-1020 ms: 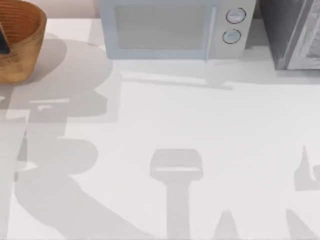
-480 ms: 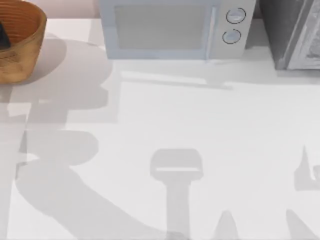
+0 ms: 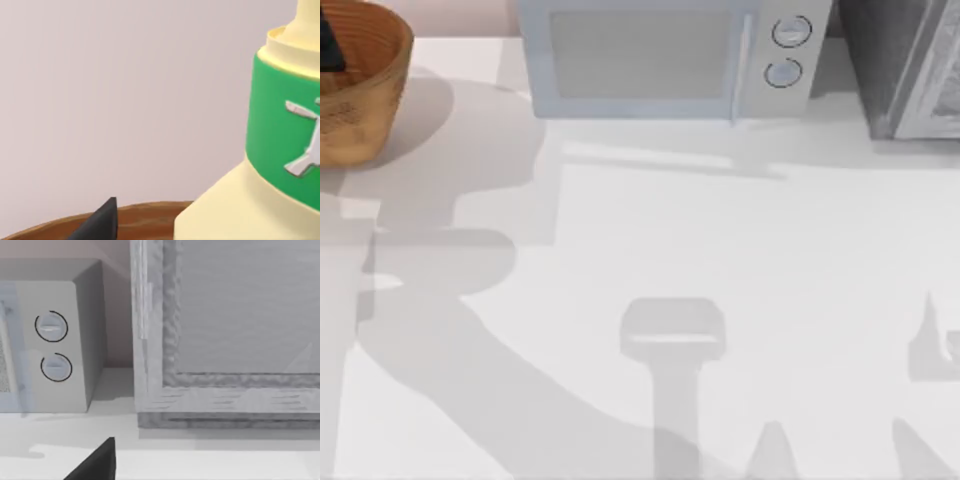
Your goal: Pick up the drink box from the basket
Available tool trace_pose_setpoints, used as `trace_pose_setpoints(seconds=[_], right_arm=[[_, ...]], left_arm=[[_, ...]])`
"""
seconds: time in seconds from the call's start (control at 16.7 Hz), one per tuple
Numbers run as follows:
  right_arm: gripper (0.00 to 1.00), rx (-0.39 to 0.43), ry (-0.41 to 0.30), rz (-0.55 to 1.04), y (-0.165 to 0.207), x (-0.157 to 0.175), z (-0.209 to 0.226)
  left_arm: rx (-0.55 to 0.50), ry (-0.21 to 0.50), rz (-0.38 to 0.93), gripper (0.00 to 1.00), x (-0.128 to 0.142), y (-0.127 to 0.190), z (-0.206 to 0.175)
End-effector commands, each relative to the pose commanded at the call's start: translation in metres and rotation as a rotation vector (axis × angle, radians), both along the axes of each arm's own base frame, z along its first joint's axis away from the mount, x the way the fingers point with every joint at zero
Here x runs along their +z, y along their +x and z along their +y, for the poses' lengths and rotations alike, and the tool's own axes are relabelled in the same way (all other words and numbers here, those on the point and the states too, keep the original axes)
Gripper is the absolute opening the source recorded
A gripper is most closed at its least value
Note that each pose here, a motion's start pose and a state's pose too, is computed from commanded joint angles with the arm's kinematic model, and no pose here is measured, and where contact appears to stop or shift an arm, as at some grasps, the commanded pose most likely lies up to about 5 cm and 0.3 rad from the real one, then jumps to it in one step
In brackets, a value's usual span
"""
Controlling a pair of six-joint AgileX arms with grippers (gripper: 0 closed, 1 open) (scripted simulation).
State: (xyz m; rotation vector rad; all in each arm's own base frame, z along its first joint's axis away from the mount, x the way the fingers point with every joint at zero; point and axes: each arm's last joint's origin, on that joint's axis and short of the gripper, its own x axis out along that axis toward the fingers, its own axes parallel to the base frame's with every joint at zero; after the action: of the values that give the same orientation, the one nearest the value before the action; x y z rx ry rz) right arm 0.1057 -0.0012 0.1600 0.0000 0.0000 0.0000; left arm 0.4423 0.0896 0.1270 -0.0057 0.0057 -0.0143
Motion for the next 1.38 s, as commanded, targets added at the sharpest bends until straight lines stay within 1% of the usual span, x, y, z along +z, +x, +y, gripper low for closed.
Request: trace_pose_setpoints(seconds=[0.12,0.9,0.96,1.38], right_arm=[[1.0,0.0,0.0,0.0,0.0,0.0,0.0],[1.0,0.0,0.0,0.0,0.0,0.0,0.0],[1.0,0.0,0.0,0.0,0.0,0.0,0.0],[1.0,0.0,0.0,0.0,0.0,0.0,0.0]], left_arm=[[0.0,0.0,0.0,1.0,0.0,0.0,0.0],[0.0,0.0,0.0,0.02,0.0,0.0,0.0],[0.0,0.0,0.0,0.0,0.0,0.0,0.0],[0.0,0.0,0.0,0.0,0.0,0.0,0.0]])
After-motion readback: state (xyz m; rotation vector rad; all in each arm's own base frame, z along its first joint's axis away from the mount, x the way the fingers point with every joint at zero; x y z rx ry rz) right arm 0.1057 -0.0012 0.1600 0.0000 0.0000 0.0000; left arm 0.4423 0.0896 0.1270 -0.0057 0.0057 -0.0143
